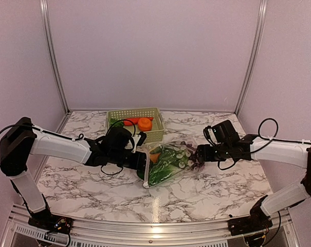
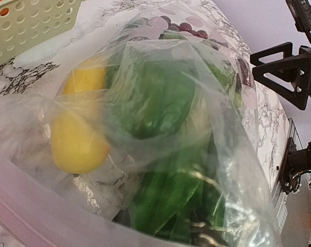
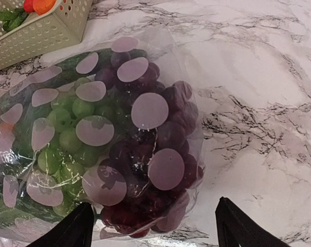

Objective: Open the zip-top bag and remove the fake food
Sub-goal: Pick up the fake vegetable from the zipper food storage bag.

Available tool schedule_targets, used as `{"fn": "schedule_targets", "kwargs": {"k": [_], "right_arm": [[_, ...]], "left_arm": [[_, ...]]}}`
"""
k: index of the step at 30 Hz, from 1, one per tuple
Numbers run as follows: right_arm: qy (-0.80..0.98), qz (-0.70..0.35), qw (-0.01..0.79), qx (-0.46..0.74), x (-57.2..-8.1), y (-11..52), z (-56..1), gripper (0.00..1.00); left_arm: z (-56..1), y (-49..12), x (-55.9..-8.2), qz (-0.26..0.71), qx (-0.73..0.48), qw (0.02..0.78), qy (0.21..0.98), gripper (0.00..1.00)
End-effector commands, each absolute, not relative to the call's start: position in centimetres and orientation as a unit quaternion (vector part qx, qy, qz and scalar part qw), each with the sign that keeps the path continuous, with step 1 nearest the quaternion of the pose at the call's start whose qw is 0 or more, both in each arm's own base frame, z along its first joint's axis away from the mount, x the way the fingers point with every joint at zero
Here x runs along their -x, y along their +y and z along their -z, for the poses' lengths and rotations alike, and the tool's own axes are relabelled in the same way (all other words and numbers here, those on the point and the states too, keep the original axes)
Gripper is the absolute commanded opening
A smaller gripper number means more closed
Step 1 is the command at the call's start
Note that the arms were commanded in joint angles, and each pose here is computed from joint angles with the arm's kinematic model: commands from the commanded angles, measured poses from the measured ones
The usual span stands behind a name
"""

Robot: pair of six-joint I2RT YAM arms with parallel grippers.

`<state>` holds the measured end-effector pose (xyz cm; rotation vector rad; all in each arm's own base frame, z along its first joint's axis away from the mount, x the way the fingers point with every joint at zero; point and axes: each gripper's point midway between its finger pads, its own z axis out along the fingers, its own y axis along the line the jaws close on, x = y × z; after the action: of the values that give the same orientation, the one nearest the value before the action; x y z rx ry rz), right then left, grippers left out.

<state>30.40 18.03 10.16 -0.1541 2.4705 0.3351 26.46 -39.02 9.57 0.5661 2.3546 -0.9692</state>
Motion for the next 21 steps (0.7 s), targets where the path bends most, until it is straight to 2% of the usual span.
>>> {"fn": "schedule_targets", "kwargs": {"k": [1, 8, 15, 21], "right_arm": [[0.935, -0.145, 0.321, 0.048, -31.2, 18.5, -10.6, 0.79], [0.938, -0.147, 0.310, 0.053, -31.4, 18.9, -9.8, 0.77], [0.937, -0.147, 0.311, 0.055, -31.6, 19.1, -10.0, 0.76], [0.937, -0.145, 0.313, 0.054, -31.7, 19.1, -10.2, 0.76]], "left_arm": [[-12.1, -39.6, -26.2, 0.379, -0.244, 0.295, 0.842, 0.45], [-13.1, -40.3, -25.9, 0.391, -0.279, 0.314, 0.819, 0.48], [-12.1, -42.1, -26.2, 0.385, -0.317, 0.304, 0.812, 0.42], [-11.7, -43.6, -25.4, 0.399, -0.348, 0.288, 0.798, 0.42]]}}
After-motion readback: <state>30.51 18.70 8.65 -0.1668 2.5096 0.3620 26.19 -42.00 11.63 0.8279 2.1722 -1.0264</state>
